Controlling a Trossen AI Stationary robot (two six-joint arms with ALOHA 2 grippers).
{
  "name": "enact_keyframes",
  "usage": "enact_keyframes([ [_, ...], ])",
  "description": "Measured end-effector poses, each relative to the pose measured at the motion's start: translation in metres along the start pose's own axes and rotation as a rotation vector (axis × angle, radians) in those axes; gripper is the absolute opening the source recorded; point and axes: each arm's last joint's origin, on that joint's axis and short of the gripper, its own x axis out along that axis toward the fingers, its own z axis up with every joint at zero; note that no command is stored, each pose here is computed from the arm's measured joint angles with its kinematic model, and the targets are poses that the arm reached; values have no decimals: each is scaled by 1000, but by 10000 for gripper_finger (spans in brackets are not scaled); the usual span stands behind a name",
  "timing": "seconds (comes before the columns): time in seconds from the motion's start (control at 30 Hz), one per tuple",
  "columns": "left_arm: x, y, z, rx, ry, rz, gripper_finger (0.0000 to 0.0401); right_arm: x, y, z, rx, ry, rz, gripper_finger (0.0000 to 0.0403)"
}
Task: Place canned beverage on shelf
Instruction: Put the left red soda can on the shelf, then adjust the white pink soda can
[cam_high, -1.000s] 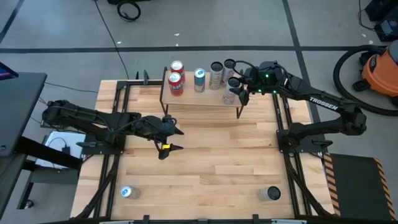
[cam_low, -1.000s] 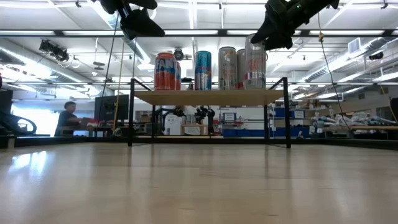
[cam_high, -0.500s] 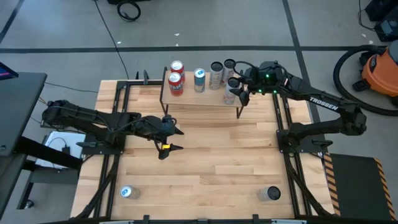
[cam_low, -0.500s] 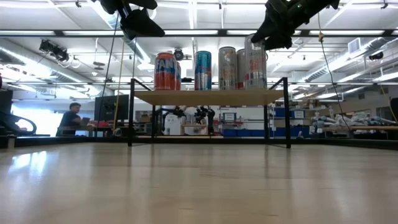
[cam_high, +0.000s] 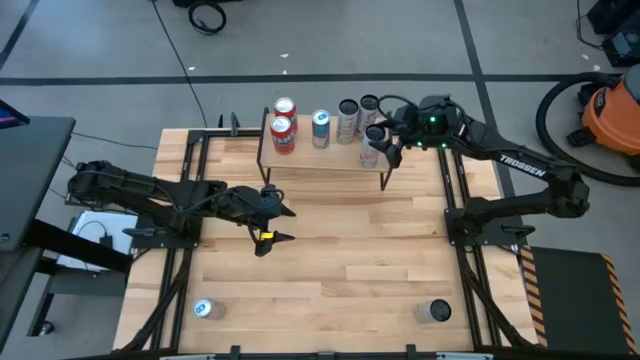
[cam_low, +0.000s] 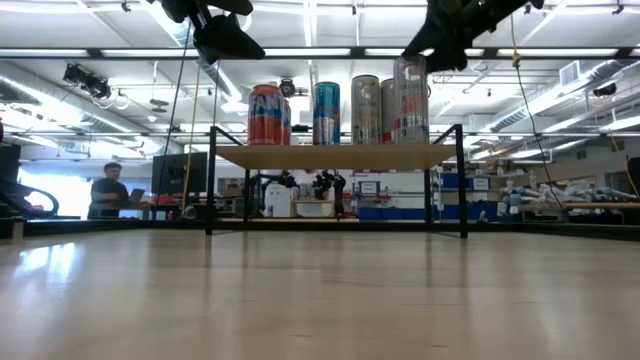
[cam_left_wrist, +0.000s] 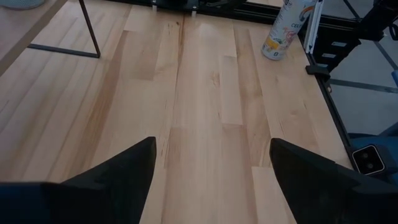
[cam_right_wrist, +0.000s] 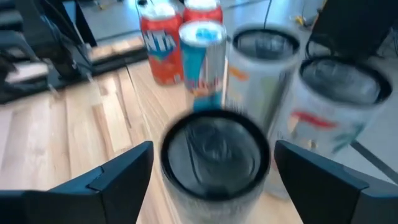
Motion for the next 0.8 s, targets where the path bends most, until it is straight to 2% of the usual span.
enact_keyframes([
  [0.3, 0, 0, 0, 0, 0, 0, 316, -15, 2, 25, -17, -97, 23, 353],
  [0.47, 0, 0, 0, -1, 0, 0, 316, -20, 2, 40, -75, -227, 15, 353],
  [0.6, 0, 0, 0, -1, 0, 0, 316, -20, -4, 51, -81, -335, -64, 351],
  [0.7, 0, 0, 0, -1, 0, 0, 316, -17, -14, 53, -64, -354, -101, 350],
  [0.8, 0, 0, 0, -1, -1, 0, 316, -12, -27, 53, 8, -351, -140, 350],
])
